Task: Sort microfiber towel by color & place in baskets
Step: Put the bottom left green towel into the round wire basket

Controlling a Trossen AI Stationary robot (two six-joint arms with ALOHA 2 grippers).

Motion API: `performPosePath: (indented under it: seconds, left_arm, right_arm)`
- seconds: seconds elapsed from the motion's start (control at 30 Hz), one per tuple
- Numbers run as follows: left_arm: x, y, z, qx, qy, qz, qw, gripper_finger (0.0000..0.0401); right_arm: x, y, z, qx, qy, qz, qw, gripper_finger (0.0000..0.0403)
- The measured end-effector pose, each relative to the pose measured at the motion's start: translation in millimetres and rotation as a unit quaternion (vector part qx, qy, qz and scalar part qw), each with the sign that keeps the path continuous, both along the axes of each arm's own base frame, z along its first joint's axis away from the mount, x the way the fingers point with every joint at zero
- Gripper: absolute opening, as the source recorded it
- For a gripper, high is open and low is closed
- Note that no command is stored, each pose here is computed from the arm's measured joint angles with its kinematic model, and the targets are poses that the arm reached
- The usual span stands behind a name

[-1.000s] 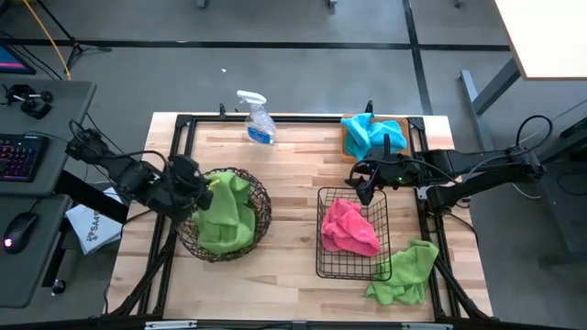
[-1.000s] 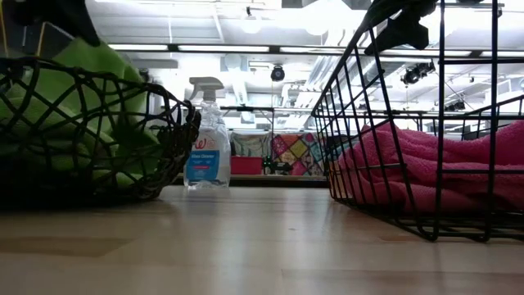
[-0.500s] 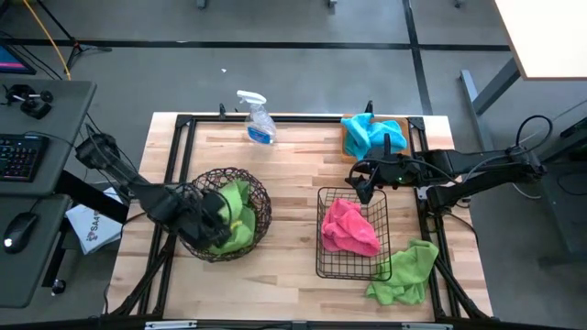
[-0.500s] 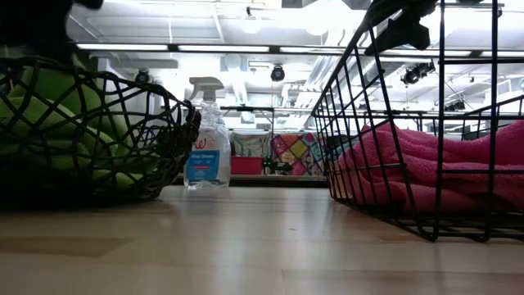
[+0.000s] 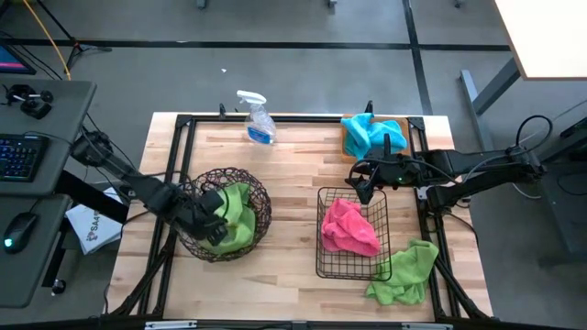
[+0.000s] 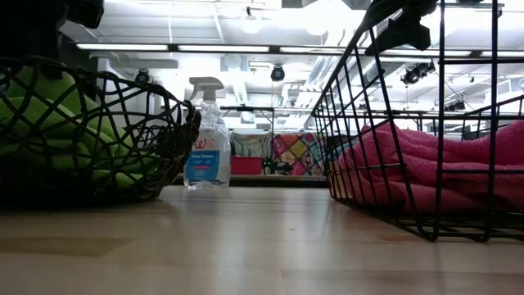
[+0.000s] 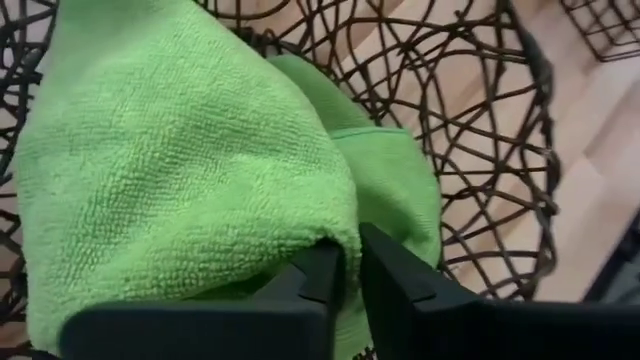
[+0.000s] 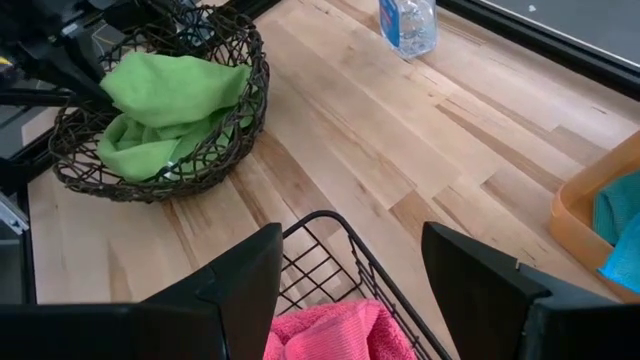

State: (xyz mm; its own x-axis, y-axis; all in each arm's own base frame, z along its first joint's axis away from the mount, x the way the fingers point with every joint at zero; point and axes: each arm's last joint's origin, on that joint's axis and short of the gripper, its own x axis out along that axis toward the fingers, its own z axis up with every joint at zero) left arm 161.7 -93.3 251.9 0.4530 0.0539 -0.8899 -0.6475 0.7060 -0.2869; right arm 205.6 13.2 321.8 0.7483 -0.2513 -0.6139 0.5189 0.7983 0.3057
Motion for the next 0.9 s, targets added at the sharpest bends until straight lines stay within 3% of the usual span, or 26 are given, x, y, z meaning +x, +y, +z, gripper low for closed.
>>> performPosePath:
  seconds: [0.17, 0.47, 0.63, 0.9]
  left_arm:
    - [0, 9, 10, -0.035, -0.022, -0.028, 0.999, 0.0092]
    - [7, 23, 27, -0.149, -0.071, -0.092, 0.982, 0.0201]
    - [6, 34, 30, -0.181, -0.069, -0.095, 0.976, 0.022]
    - [-8, 50, 19, -0.142, 0.028, -0.08, 0.986, 0.0221]
  right_arm:
    - [0, 0, 0, 0.01, -0.002, -0.002, 1.0, 0.0236]
    - [0, 2, 0, 0.042, -0.004, 0.007, 0.999, 0.0236]
    - [0, 3, -1, 0.058, -0.003, 0.017, 0.998, 0.0236]
    - [0, 3, -1, 0.064, -0.004, 0.017, 0.998, 0.0236]
